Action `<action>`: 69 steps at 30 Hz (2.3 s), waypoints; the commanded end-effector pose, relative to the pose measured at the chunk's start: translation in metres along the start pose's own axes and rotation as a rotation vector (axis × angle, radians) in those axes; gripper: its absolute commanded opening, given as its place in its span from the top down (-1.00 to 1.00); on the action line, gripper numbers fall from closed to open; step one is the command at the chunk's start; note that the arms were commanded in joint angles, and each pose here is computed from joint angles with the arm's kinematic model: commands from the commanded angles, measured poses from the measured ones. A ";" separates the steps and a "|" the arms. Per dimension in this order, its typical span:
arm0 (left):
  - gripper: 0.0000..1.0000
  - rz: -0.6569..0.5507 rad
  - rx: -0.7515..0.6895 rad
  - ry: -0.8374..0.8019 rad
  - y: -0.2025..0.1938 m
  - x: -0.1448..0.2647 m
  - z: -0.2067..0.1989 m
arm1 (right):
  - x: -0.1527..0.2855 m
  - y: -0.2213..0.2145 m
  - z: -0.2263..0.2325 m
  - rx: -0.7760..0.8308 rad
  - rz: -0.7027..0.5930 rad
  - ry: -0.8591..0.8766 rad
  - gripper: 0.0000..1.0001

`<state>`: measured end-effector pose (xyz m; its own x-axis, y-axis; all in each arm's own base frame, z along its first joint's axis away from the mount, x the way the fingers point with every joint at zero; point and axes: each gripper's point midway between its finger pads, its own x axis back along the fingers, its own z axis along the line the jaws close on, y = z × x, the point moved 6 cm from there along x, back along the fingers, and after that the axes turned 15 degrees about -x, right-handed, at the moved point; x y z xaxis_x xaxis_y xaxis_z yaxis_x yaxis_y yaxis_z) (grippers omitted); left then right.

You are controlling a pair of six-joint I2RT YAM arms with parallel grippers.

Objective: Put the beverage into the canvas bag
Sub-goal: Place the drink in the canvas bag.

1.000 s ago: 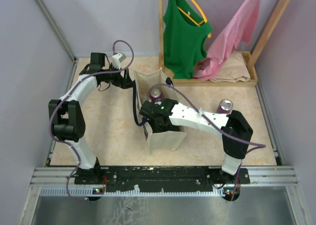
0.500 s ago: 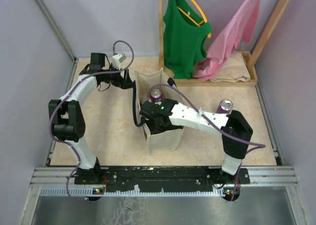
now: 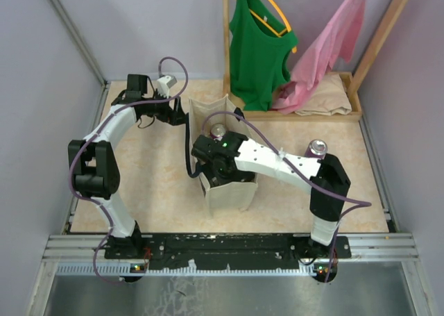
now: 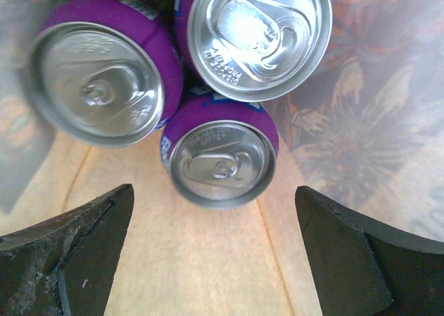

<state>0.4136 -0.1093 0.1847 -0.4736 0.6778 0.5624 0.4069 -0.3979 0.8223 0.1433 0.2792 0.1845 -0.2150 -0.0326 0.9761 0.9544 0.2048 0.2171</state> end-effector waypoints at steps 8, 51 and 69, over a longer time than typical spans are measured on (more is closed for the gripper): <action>-0.78 -0.029 -0.028 -0.019 0.010 0.001 0.002 | 0.043 0.010 0.005 0.052 -0.029 0.013 -0.98; -0.78 -0.026 -0.021 -0.020 0.010 -0.001 0.003 | 0.084 0.039 -0.007 0.052 -0.192 -0.033 -0.98; -0.78 -0.039 -0.021 -0.020 0.013 -0.001 0.003 | 0.124 0.080 -0.015 -0.065 -0.480 -0.056 -0.98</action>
<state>0.4150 -0.1105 0.1821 -0.4637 0.6860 0.5607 0.4085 -0.3960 0.8224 0.1769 0.2791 0.2737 -0.4593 0.0037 0.8883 0.8625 0.2409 0.4450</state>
